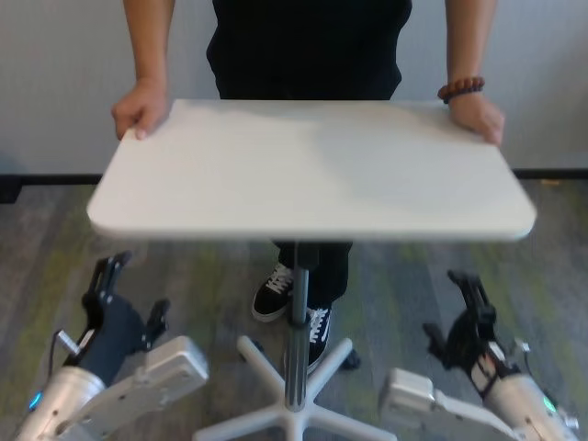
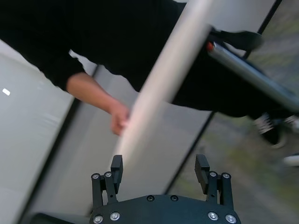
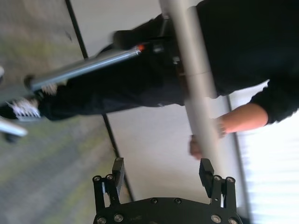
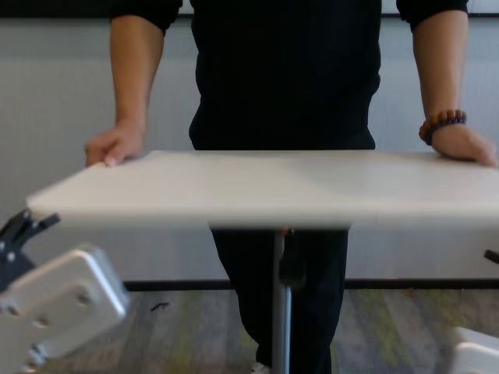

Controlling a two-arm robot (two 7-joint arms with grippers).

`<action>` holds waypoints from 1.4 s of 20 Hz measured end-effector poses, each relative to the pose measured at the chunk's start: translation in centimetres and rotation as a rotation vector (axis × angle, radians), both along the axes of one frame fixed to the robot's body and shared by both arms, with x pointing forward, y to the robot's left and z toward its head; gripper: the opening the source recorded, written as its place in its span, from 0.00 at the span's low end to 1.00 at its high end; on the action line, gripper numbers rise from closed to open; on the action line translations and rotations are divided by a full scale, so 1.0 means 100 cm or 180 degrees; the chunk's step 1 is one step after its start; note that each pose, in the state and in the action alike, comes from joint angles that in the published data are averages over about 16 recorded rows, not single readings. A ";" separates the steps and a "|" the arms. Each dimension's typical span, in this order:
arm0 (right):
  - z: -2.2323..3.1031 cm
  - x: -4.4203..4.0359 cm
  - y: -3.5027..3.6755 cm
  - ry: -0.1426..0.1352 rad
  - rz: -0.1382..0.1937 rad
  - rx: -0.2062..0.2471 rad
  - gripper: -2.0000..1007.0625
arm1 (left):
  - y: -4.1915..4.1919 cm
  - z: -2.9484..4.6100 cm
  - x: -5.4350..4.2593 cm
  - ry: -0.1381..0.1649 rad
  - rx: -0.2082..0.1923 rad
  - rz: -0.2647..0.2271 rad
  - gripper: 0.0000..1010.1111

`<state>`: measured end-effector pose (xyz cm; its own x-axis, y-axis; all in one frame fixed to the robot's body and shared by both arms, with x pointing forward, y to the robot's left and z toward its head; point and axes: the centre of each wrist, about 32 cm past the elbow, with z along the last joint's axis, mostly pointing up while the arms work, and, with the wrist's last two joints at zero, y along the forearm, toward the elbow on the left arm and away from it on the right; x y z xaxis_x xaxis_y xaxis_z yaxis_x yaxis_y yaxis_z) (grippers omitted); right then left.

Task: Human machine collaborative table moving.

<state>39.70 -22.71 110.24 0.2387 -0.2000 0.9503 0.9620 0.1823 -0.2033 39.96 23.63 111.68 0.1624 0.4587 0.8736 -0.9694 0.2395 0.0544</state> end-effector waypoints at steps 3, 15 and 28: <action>0.0020 -0.0167 -0.0034 0.0031 0.0007 0.0299 1.00 | 0.0057 0.0023 -0.0142 0.0129 -0.0300 -0.0017 0.99; 0.0058 -0.0624 -0.0117 0.0036 0.0051 0.1199 1.00 | 0.0202 0.0101 -0.0608 0.0379 -0.1006 -0.0055 0.99; 0.0159 -0.1006 -0.0036 -0.0127 0.0118 0.1487 1.00 | 0.0267 0.0260 -0.1045 0.0327 -0.1111 -0.0082 0.99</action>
<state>29.64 -23.07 111.83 0.2191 -0.6006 0.7690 0.9585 0.2800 -0.0544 29.51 26.31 114.28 0.2568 0.7209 0.6437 -0.9564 0.2853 0.0620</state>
